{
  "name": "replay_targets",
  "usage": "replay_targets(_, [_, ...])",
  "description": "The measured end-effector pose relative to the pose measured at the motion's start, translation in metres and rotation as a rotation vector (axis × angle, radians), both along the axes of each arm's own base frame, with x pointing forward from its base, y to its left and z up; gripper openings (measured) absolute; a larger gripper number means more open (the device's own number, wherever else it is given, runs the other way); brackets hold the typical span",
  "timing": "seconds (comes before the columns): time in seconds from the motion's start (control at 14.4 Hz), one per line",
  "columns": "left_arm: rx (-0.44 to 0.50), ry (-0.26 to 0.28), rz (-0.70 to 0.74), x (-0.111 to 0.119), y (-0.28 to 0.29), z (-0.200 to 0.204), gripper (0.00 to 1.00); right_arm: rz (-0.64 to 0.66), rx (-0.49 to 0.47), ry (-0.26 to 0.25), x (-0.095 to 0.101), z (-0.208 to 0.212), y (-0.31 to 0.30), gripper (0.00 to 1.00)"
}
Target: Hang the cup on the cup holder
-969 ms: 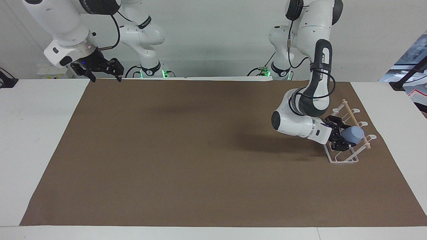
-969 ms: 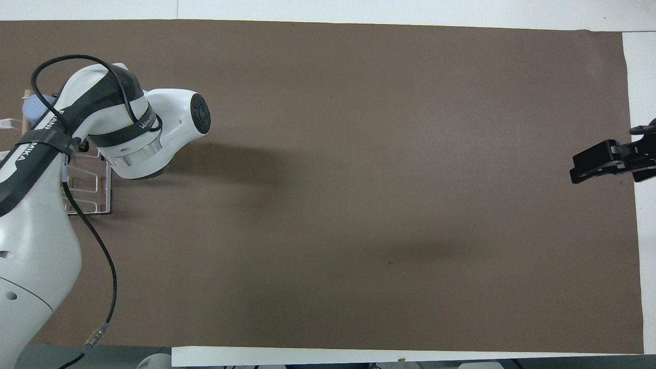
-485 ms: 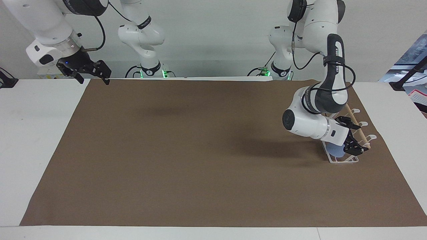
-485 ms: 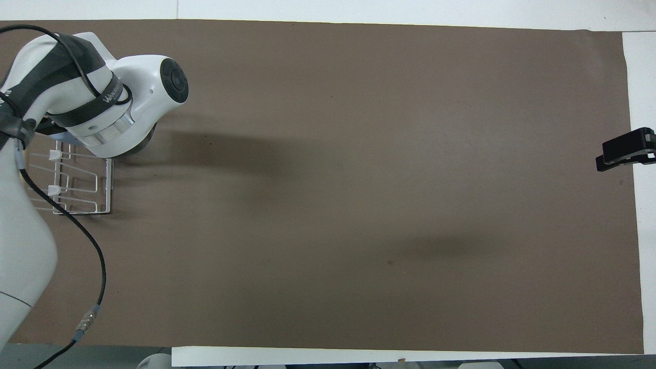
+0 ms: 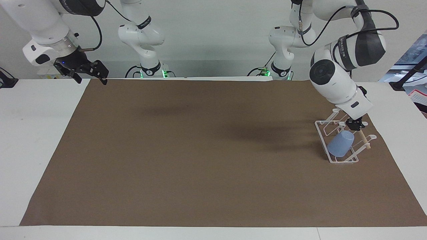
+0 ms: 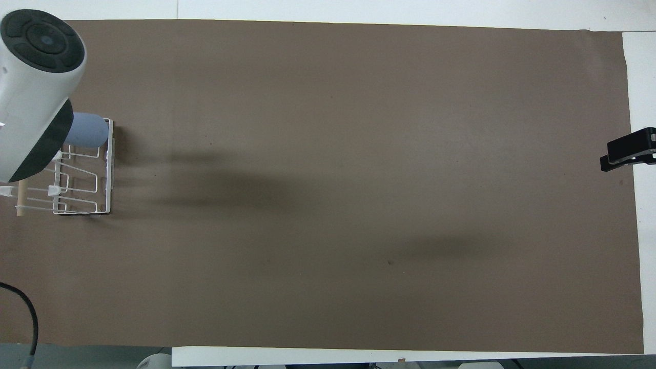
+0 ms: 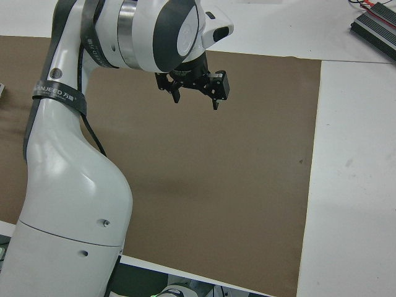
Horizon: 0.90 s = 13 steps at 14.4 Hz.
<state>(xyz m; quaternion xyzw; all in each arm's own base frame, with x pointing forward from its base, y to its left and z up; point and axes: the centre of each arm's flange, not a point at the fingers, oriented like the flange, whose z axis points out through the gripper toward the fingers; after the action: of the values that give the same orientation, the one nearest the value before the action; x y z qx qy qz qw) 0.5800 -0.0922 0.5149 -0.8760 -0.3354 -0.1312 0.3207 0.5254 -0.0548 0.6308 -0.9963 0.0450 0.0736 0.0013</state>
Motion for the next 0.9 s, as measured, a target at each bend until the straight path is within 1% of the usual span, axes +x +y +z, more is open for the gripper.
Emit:
replay_targets(0.07, [-0.062, 0.092, -0.078, -0.005, 0.0, 0.0, 1.0, 0.0, 0.0, 0.0, 0.0, 0.0, 0.0, 1.0])
replay_targets(0.14, [-0.122, 0.164, -0.147, -0.009, 0.0, 0.003, 1.0, 0.0, 0.0, 0.0, 0.0, 0.0, 0.0, 1.0])
replay_targets(0.21, [-0.177, 0.22, -0.217, -0.014, 0.0, 0.008, 1.0, 0.0, 0.0, 0.0, 0.0, 0.0, 0.0, 1.0])
replay_targets(0.35, [-0.292, 0.298, -0.348, -0.027, -0.002, 0.025, 1.0, 0.001, 0.0, 0.001, 0.0, 0.0, 0.0, 1.0])
replay_targets(0.42, [-0.352, 0.325, -0.4, -0.034, 0.001, 0.035, 1.0, 0.002, 0.0, 0.001, 0.0, 0.0, 0.001, 1.0])
replay_targets(0.48, [-0.409, 0.338, -0.451, -0.041, 0.007, 0.048, 1.0, 0.003, 0.0, 0.001, 0.0, 0.0, 0.002, 1.0])
replay_targets(0.62, [-0.511, 0.348, -0.571, -0.053, 0.026, 0.075, 1.0, 0.004, 0.0, 0.001, 0.0, 0.0, 0.002, 1.0])
replay_targets(0.76, [-0.568, 0.358, -0.647, -0.063, 0.043, 0.099, 1.0, 0.004, 0.0, 0.001, 0.0, 0.0, 0.002, 1.0])
replay_targets(0.9, [-0.624, 0.357, -0.678, -0.063, 0.052, 0.111, 1.0, 0.004, 0.0, 0.001, 0.0, 0.0, 0.002, 1.0])
